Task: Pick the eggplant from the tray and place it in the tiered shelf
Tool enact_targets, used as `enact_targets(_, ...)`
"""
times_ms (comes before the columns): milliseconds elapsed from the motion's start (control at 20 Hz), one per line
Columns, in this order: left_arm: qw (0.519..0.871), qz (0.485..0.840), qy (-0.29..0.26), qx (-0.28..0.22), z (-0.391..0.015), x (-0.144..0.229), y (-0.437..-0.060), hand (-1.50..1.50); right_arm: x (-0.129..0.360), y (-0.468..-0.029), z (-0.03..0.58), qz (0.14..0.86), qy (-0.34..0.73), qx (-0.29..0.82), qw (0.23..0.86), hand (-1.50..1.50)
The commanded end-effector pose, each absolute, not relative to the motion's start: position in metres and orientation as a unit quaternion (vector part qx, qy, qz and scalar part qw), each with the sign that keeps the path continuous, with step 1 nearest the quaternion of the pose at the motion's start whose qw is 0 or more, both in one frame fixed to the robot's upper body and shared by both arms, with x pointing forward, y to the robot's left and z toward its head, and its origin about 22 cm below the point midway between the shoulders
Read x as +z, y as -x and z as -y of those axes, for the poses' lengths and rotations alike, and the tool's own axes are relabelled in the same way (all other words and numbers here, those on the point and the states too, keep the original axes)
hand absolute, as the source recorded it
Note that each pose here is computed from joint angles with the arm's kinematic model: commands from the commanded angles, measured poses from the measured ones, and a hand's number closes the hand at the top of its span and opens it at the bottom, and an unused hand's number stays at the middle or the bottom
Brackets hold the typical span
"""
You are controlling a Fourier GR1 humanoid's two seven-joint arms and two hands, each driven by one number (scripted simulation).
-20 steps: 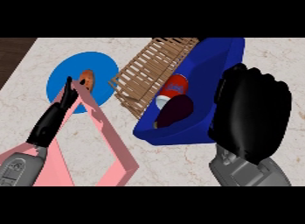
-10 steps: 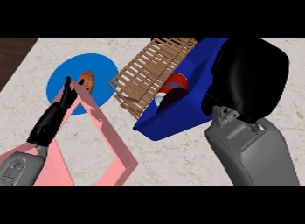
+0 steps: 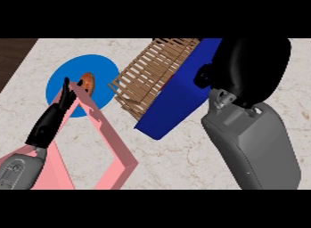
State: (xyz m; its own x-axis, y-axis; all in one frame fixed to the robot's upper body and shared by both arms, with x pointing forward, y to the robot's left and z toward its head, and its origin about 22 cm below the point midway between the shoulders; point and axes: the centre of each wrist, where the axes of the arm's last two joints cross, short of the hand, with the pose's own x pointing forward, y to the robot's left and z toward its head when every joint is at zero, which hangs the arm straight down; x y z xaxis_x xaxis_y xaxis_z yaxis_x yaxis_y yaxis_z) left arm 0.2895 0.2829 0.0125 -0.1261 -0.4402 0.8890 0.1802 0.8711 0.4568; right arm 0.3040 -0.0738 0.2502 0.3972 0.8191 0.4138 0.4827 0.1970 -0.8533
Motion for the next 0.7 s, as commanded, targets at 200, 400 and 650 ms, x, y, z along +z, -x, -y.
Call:
enact_targets(200, 0.667, 0.703, -0.096, -0.228, -0.285, 0.008, -0.290, 0.00, 0.270, -0.304, 0.043, 0.576, 0.644, -0.056, 0.501, -1.50)
enact_targets(400, 0.672, 0.700, -0.099, -0.219, -0.287, -0.002, -0.282, 0.00, 0.292, -0.289, 0.060, 0.558, 0.635, -0.134, 0.517, -1.50)
enact_targets(650, 0.674, 0.698, -0.115, -0.213, -0.301, 0.000, -0.280, 0.00, 0.304, -0.266, 0.096, 0.535, 0.616, -0.173, 0.552, -1.50)
